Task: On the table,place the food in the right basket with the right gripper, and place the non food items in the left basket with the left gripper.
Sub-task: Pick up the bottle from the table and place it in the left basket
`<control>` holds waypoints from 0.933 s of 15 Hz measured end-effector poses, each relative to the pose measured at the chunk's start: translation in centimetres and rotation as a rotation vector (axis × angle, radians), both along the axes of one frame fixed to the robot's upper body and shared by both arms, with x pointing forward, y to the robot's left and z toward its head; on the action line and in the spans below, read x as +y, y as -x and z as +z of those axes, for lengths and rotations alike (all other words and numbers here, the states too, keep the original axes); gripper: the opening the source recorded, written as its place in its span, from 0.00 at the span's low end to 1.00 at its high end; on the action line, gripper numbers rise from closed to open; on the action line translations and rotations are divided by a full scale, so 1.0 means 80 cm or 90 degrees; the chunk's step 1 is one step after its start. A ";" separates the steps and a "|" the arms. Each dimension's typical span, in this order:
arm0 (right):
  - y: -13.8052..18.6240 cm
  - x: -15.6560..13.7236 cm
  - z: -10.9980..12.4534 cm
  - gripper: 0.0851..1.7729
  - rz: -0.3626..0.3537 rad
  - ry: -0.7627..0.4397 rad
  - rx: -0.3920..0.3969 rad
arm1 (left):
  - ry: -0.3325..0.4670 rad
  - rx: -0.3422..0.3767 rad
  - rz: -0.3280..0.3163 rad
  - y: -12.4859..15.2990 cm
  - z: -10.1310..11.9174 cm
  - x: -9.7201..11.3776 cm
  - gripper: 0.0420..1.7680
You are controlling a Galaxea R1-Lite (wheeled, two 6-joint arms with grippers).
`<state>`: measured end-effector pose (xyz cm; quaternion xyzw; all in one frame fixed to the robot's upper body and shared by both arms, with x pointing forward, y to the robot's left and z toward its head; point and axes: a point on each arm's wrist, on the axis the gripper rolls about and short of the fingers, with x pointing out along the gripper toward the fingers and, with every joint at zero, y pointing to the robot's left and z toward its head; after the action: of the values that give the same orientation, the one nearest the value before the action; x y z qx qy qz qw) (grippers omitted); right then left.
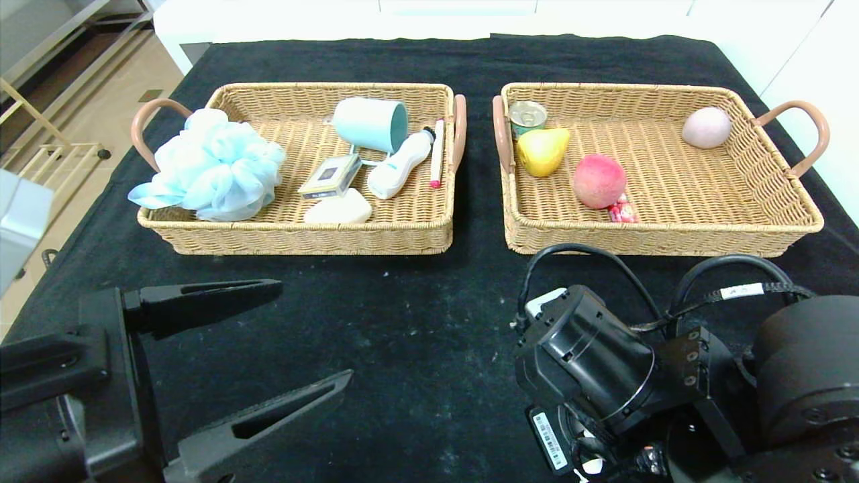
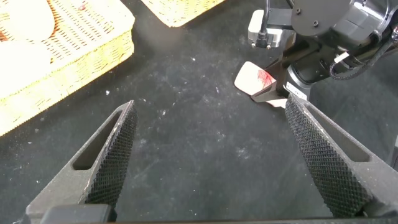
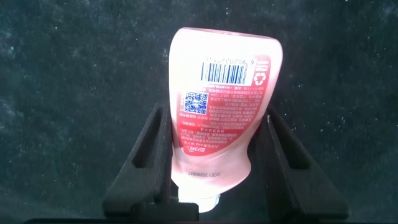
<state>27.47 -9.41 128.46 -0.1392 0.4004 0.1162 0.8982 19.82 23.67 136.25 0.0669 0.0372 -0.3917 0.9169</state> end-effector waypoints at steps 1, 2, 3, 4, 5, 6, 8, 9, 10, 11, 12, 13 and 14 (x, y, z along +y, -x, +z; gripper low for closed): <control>0.001 0.000 0.002 0.46 0.002 -0.002 -0.001 | 0.000 0.000 0.000 0.000 0.000 0.000 0.97; 0.002 0.002 0.008 0.46 0.005 -0.011 -0.007 | 0.000 0.000 0.000 0.000 0.000 0.000 0.97; 0.003 0.004 0.015 0.46 0.009 -0.022 -0.015 | 0.000 0.000 0.000 0.000 0.000 0.000 0.97; 0.003 0.006 0.026 0.46 0.011 -0.037 -0.026 | 0.000 0.000 0.000 0.000 0.000 0.000 0.97; 0.001 0.009 0.038 0.46 0.012 -0.055 -0.041 | -0.001 0.001 0.000 0.000 0.000 0.000 0.97; -0.001 0.012 0.052 0.46 0.015 -0.076 -0.057 | -0.001 0.001 0.001 0.000 0.000 0.000 0.97; -0.007 0.021 0.084 0.46 0.017 -0.125 -0.095 | 0.000 0.001 0.000 0.000 0.000 0.000 0.97; -0.011 0.026 0.099 0.46 0.021 -0.147 -0.115 | 0.000 0.001 0.000 0.000 0.000 0.000 0.97; -0.014 0.032 0.114 0.46 0.025 -0.169 -0.135 | 0.000 0.001 0.000 0.000 0.000 0.000 0.97; -0.017 0.038 0.127 0.46 0.029 -0.188 -0.152 | -0.001 0.002 0.000 0.000 -0.001 0.000 0.97; -0.019 0.044 0.138 0.46 0.034 -0.207 -0.168 | -0.001 0.002 0.000 -0.001 -0.001 0.000 0.97; -0.023 0.052 0.149 0.46 0.040 -0.224 -0.186 | -0.001 0.001 0.000 -0.001 -0.001 -0.001 0.97; -0.027 0.059 0.159 0.46 0.046 -0.243 -0.204 | 0.002 -0.002 0.000 -0.001 0.000 -0.001 0.97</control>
<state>29.61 -4.68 141.20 0.0022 0.2182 0.1987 0.9555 19.87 23.62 136.28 0.0660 0.0353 -0.3914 0.9172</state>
